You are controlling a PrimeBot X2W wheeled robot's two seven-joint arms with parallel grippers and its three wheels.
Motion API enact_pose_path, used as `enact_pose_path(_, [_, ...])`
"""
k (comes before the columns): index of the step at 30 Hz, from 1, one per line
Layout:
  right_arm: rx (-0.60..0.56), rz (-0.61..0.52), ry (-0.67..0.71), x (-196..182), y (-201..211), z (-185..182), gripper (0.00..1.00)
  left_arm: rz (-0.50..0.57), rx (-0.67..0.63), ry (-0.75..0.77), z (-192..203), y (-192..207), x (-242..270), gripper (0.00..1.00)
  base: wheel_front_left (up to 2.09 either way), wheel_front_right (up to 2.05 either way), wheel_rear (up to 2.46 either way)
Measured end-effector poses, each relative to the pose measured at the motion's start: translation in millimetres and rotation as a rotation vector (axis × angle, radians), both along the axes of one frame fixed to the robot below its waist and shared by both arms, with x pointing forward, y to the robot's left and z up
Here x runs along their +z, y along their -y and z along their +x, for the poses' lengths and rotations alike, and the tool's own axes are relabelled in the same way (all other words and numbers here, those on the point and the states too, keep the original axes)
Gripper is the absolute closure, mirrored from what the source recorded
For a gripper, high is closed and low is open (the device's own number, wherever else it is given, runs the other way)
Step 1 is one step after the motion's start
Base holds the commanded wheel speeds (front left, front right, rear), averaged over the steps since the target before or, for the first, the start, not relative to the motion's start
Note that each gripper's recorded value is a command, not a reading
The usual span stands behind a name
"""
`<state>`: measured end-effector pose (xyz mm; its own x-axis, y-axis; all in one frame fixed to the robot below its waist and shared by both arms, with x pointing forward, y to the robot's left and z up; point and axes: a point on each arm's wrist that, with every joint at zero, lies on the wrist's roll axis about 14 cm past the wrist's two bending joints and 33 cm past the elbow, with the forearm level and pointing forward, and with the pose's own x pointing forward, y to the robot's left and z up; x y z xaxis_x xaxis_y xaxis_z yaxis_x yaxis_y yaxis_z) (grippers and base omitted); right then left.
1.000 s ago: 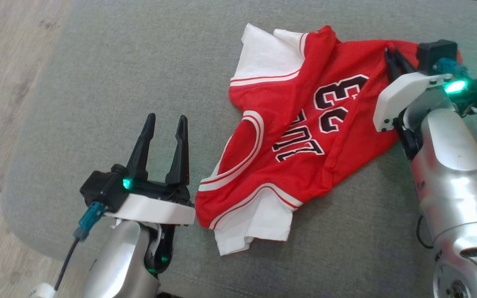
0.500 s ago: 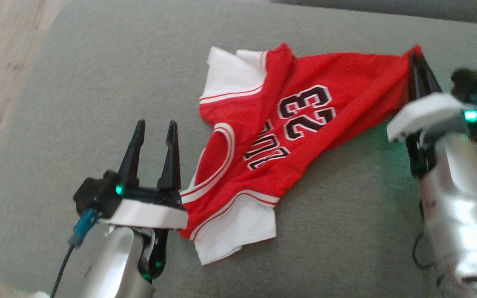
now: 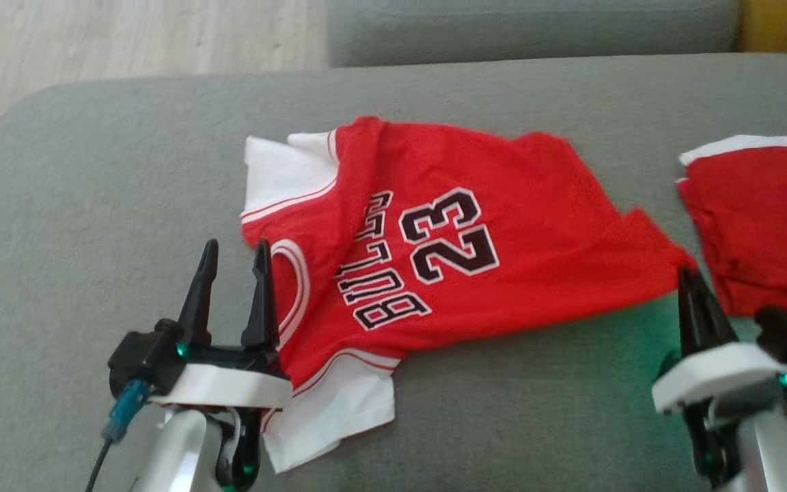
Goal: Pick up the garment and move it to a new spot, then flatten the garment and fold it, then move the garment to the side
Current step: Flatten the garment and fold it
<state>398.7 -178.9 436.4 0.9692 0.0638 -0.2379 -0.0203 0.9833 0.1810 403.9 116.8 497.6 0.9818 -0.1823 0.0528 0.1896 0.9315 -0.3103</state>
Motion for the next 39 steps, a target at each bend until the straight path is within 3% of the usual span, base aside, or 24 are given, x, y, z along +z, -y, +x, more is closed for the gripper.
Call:
enact_pose_path(2, [-0.014, -0.004, -0.018, 1.3, 6.2, -15.1, 1.0, -0.002, -0.018, 0.007, 0.0, 6.5, 2.4, 0.0, 0.0, 0.0, 0.0])
enact_pose_path(3, [-0.025, -0.006, -0.015, 4.0, 10.2, -20.4, 0.0, -0.003, -0.027, 0.011, 0.3, 9.4, 3.7, 0.0, 0.0, 0.0, 0.0])
enact_pose_path(6, [-0.044, -0.009, 0.056, 25.8, 17.1, -23.8, 0.0, 0.005, -0.047, 0.015, 1.3, 16.0, 4.3, 0.0, 0.0, 0.0, 0.0])
enact_pose_path(12, [-0.042, 0.052, 0.416, 107.4, 7.2, -3.2, 0.0, 0.0, -0.043, 0.017, 3.4, 14.9, 4.4, 0.0, 0.0, 0.0, 0.0])
enact_pose_path(16, [0.005, 0.047, 0.484, 121.9, -9.8, 4.5, 0.0, -0.001, -0.035, 0.024, 3.6, 12.1, 6.8, 0.0, 0.0, 0.0, 0.0])
enact_pose_path(24, [0.105, 0.069, 0.36, 80.5, -46.1, 2.4, 0.0, 0.002, 0.02, 0.032, 0.8, -6.5, 10.1, 0.0, 0.0, 0.0, 0.0])
enact_pose_path(31, [0.127, 0.098, 0.357, 79.3, -55.5, 4.9, 0.0, 0.008, 0.049, 0.011, -1.5, -16.8, 2.7, 0.0, 0.0, 0.0, 0.0])
enact_pose_path(39, [0.131, 0.104, 0.339, 70.6, -57.7, 14.0, 0.0, 0.164, -0.028, -0.048, 28.5, -20.5, -16.1, 0.0, 0.0, 0.0, 0.0])
